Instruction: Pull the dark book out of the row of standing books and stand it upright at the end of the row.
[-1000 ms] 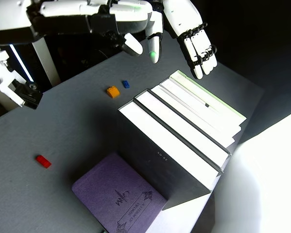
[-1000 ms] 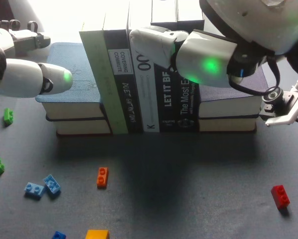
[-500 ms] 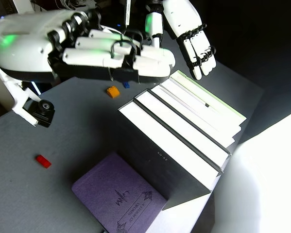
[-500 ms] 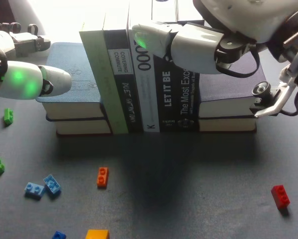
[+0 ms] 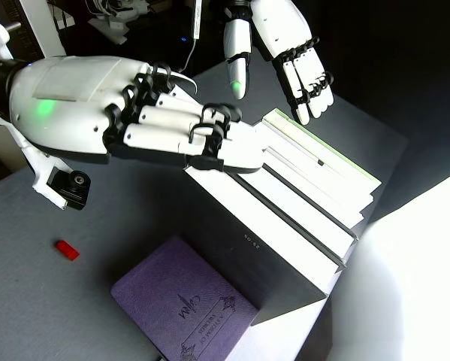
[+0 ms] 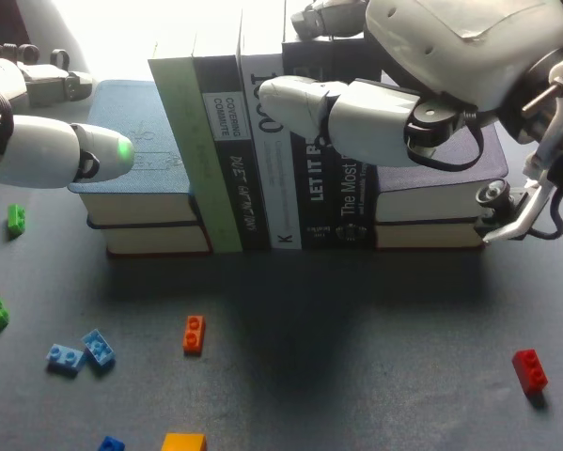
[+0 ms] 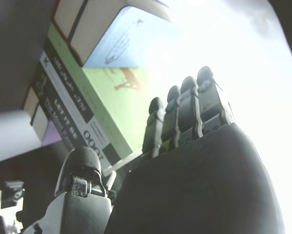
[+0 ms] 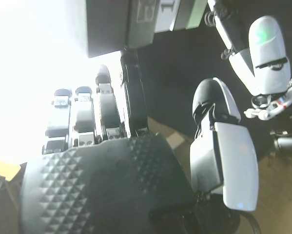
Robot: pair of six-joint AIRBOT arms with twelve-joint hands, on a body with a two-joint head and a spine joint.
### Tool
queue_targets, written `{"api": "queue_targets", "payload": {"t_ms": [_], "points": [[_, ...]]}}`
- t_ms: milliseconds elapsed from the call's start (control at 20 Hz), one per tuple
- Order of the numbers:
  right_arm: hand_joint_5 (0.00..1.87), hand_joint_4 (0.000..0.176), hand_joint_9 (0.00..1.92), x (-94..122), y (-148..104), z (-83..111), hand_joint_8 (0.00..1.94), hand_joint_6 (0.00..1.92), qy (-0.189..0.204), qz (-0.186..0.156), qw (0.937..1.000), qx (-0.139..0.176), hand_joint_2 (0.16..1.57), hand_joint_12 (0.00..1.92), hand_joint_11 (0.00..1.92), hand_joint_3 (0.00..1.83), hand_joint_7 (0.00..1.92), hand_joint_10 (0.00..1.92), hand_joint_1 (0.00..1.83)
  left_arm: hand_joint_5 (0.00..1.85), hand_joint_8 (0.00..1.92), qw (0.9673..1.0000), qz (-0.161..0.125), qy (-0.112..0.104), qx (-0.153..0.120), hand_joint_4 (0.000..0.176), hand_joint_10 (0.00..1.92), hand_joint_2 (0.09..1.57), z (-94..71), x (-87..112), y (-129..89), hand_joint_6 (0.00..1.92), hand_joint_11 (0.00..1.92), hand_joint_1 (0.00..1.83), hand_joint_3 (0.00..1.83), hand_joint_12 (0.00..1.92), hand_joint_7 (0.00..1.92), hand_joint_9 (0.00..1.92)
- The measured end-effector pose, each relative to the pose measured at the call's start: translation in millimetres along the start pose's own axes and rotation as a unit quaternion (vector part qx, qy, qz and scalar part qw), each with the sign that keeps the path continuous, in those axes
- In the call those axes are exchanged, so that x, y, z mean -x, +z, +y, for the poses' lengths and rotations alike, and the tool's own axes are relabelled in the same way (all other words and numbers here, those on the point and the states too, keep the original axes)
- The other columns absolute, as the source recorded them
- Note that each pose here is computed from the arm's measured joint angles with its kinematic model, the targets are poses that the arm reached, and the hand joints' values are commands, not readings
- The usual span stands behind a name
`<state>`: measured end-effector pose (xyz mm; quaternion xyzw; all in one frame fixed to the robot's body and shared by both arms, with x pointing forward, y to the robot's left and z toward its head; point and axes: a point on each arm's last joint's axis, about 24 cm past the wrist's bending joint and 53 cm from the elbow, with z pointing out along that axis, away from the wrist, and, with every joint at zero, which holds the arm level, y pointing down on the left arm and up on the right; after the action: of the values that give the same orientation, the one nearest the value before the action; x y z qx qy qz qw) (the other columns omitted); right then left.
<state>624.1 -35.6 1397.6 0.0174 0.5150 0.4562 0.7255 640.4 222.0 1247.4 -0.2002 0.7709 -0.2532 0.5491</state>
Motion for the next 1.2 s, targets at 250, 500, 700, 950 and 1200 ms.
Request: {"api": "queue_targets", "payload": {"t_ms": [250,500,700,950,1200], "points": [[0.75,0.0,0.02,-3.4,-10.7,3.9,0.01,0.01,-0.012,0.002,0.9999,0.0,1.19,0.0,0.0,0.0,0.27,0.0,0.0,0.09,0.01,1.0,0.0,0.0,0.0,0.062,0.01,1.23,0.1,0.1,0.0,0.02,0.03,0.0,0.0,0.01,0.06,0.03],[0.74,0.0,0.02,-8.5,-27.4,14.0,0.0,0.0,-0.03,0.014,0.9994,-0.005,1.19,0.0,0.0,0.0,0.28,0.0,0.0,0.09,0.01,1.0,0.0,0.0,-0.001,0.061,0.01,1.25,-0.5,-0.1,0.0,0.01,0.04,0.0,0.0,0.02,0.06,0.04],[0.73,0.0,0.02,-12.7,-47.5,23.8,0.01,0.0,-0.039,0.028,0.9989,-0.005,1.18,0.0,0.0,0.0,0.28,0.0,0.0,0.09,0.0,1.0,0.0,0.0,0.0,0.06,0.0,1.24,-0.1,0.0,0.0,0.0,0.0,0.0,0.0,0.24,0.06,0.05],[0.74,0.0,0.01,-34.6,-72.4,54.2,0.0,0.0,-0.056,0.069,0.9958,0.022,1.19,0.0,0.0,0.0,0.24,0.0,0.0,0.08,0.0,1.0,0.0,0.0,0.0,0.05,0.0,1.23,0.0,0.2,0.1,0.0,0.0,0.0,0.0,0.25,0.05,0.05],[0.72,0.0,0.01,-40.7,-85.9,64.5,0.02,0.0,-0.054,0.09,0.9942,0.024,1.19,0.0,0.0,0.0,0.26,0.0,0.0,0.06,0.0,1.0,0.0,0.001,0.0,0.059,0.01,1.22,0.0,-0.1,0.1,0.0,0.0,0.0,0.0,0.23,0.05,0.04]]}}
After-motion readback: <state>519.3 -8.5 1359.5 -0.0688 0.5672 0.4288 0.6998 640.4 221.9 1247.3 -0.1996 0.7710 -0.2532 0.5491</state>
